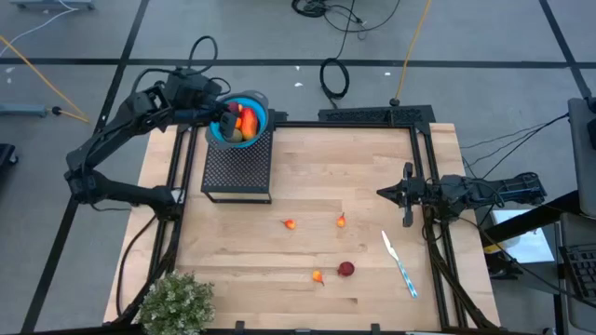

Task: Pick & Place Fruit
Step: Put the pomegranate into the blue strainer bowl on the shelf

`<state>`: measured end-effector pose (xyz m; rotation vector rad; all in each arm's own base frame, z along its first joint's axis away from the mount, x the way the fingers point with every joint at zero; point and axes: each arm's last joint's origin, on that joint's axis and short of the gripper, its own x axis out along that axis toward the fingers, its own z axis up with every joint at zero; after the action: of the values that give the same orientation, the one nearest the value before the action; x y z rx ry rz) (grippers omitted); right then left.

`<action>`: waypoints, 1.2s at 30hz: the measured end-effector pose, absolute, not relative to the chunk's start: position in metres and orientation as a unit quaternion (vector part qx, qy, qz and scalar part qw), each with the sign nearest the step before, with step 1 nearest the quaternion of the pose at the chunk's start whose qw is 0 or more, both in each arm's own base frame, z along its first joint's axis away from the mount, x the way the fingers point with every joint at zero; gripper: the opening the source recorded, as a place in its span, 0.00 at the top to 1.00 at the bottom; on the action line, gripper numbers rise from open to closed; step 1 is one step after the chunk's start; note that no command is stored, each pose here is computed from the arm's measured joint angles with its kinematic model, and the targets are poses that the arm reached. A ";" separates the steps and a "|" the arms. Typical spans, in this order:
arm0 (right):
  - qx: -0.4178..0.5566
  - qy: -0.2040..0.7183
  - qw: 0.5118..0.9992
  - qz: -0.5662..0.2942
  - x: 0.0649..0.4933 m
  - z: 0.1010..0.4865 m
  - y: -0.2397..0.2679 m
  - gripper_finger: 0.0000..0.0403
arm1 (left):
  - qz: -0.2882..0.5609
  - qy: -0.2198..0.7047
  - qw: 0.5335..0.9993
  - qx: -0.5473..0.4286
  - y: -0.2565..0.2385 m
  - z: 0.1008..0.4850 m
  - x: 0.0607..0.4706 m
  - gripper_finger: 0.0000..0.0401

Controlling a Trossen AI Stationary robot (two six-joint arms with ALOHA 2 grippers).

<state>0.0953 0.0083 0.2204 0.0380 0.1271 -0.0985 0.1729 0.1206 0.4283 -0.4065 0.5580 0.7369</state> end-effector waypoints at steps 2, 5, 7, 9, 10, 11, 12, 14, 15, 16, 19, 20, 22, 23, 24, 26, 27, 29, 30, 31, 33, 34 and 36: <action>0.019 0.064 0.997 -0.048 0.095 0.220 0.008 1.00 | 0.346 0.263 0.880 -0.193 0.114 0.430 0.173 0.52; 0.020 0.064 0.997 -0.047 0.095 0.220 0.008 1.00 | 0.333 0.260 0.885 -0.195 0.107 0.432 0.175 0.60; 0.027 0.063 0.996 -0.048 0.095 0.220 0.008 1.00 | 0.323 0.261 0.889 -0.193 0.102 0.432 0.176 0.66; 0.039 0.063 0.996 -0.049 0.095 0.220 0.008 1.00 | 0.312 0.262 0.894 -0.187 0.097 0.433 0.178 0.71; 0.046 0.062 0.996 -0.049 0.095 0.220 0.008 1.00 | 0.306 0.264 0.896 -0.183 0.095 0.433 0.179 0.73; 0.051 0.062 0.996 -0.049 0.095 0.220 0.008 1.00 | 0.300 0.266 0.898 -0.179 0.093 0.433 0.181 0.76; 0.058 0.062 0.995 -0.050 0.095 0.220 0.008 1.00 | 0.294 0.268 0.900 -0.177 0.091 0.432 0.182 0.78; 0.067 0.061 0.995 -0.050 0.095 0.220 0.008 1.00 | 0.284 0.270 0.903 -0.174 0.086 0.432 0.185 0.82; 0.071 0.061 0.994 -0.051 0.095 0.220 0.008 1.00 | 0.280 0.271 0.905 -0.173 0.084 0.433 0.185 0.84; 0.072 0.061 0.994 -0.051 0.095 0.220 0.008 1.00 | 0.275 0.271 0.906 -0.172 0.083 0.433 0.186 0.86; 0.069 0.061 0.994 -0.051 0.095 0.220 0.008 1.00 | 0.264 0.274 0.910 -0.167 0.078 0.433 0.188 0.91; 0.069 0.061 0.994 -0.051 0.095 0.220 0.008 1.00 | 0.261 0.273 0.911 -0.168 0.077 0.433 0.188 0.93; 0.071 0.061 0.994 -0.051 0.095 0.220 0.008 1.00 | 0.255 0.270 0.913 -0.170 0.073 0.434 0.187 0.96; 0.071 0.061 0.994 -0.051 0.095 0.220 0.008 1.00 | 0.251 0.269 0.914 -0.169 0.071 0.435 0.187 0.97; 0.071 0.061 0.994 -0.051 0.095 0.220 0.008 1.00 | 0.247 0.268 0.916 -0.168 0.069 0.435 0.187 0.98; 0.071 0.062 0.994 -0.051 0.095 0.220 0.008 1.00 | 0.241 0.265 0.919 -0.169 0.065 0.437 0.185 0.99; 0.071 0.063 0.994 -0.050 0.095 0.220 0.009 1.00 | 0.238 0.263 0.920 -0.167 0.063 0.437 0.184 0.99; 0.071 0.067 0.995 -0.036 0.096 0.220 0.009 1.00 | 0.228 0.260 0.924 -0.163 0.058 0.439 0.183 0.98; 0.069 0.070 0.995 -0.024 0.097 0.219 0.010 1.00 | 0.223 0.257 0.926 -0.162 0.055 0.439 0.181 0.97; 0.068 0.073 0.995 -0.011 0.097 0.219 0.011 1.00 | 0.220 0.258 0.927 -0.160 0.052 0.438 0.179 0.97; 0.063 0.082 0.995 0.017 0.099 0.218 0.013 1.00 | 0.213 0.249 0.931 -0.159 0.046 0.434 0.178 0.97; 0.062 0.086 0.994 0.028 0.100 0.218 0.014 1.00 | 0.210 0.240 0.934 -0.162 0.042 0.431 0.176 0.97; 0.063 0.080 0.994 0.043 0.104 0.219 0.015 1.00 | 0.210 0.228 0.936 -0.169 0.036 0.421 0.174 0.99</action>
<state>0.1038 0.0153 0.2192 0.1267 0.1607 0.0853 0.1738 0.0356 0.4209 -0.3456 0.4661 0.4290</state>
